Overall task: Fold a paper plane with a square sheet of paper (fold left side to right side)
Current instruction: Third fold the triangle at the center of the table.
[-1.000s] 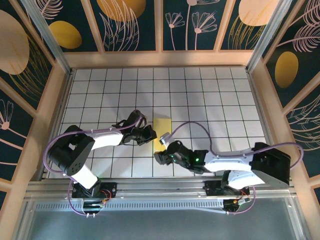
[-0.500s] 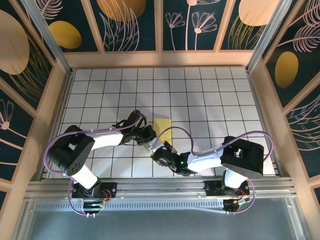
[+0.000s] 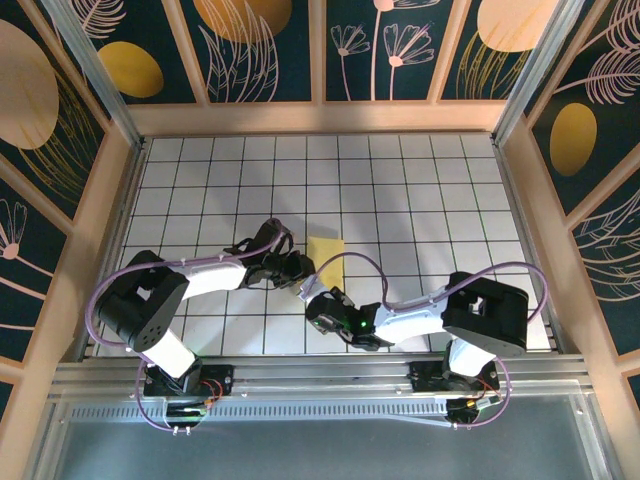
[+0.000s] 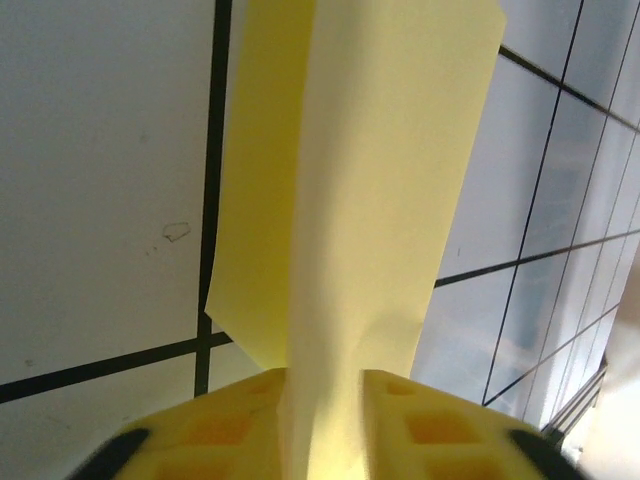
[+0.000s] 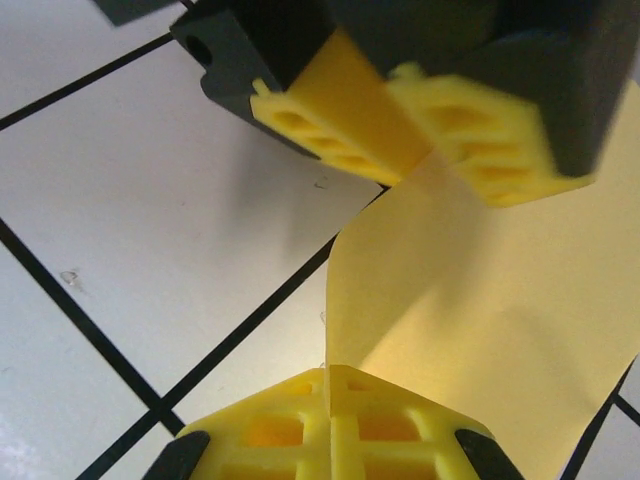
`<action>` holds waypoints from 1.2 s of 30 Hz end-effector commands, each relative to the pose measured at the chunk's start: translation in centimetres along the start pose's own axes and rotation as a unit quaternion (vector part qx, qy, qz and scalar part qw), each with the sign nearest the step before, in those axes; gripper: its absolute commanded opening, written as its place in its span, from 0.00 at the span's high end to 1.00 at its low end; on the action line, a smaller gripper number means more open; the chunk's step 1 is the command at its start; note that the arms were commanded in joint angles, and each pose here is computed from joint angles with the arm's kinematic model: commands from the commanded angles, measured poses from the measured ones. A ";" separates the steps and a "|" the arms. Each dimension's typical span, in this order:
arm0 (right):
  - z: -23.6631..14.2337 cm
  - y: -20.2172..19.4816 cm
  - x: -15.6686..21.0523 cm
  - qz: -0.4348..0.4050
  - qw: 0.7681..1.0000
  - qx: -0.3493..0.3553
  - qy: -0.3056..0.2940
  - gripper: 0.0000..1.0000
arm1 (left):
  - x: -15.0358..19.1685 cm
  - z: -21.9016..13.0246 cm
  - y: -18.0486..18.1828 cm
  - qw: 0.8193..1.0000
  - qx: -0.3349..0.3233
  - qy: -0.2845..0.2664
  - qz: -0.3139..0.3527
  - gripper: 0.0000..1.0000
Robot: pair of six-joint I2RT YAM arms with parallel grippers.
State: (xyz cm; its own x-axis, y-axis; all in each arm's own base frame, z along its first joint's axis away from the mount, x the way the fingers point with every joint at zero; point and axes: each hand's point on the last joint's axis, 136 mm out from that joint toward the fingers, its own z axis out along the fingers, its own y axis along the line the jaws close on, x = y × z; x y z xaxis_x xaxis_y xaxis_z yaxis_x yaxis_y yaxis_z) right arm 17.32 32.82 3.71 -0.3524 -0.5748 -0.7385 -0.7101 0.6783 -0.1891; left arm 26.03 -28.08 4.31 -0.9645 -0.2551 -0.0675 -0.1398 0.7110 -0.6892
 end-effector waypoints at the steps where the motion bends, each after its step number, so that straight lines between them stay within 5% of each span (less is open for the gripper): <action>1: -0.6 0.1 0.1 0.030 0.999 -0.020 0.005 1.00 | -1.6 -2.0 -0.1 1.000 -0.011 -0.023 -0.013 0.65; 8: -0.9 0.1 0.7 0.101 0.991 -0.089 0.021 1.00 | -3.7 -4.5 -0.8 0.998 -0.013 -0.051 0.026 0.56; 19: -2.3 -0.3 0.5 0.203 0.959 -0.196 0.006 1.00 | -4.0 -0.7 -3.0 0.996 0.015 0.012 0.092 0.79; 36: -2.1 -1.1 0.6 0.263 0.935 -0.235 0.015 1.00 | -1.9 5.6 0.7 0.987 -0.075 0.077 0.121 0.91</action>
State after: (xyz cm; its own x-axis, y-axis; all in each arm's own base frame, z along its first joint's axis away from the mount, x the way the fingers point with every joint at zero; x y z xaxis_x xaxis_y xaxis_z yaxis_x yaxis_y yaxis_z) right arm 16.52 30.59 4.57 -0.7207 -0.2611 -0.6422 -0.6375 0.6136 0.4660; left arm 29.41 -31.37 1.26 -0.9936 0.0043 -0.1130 0.0717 0.7965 -0.6004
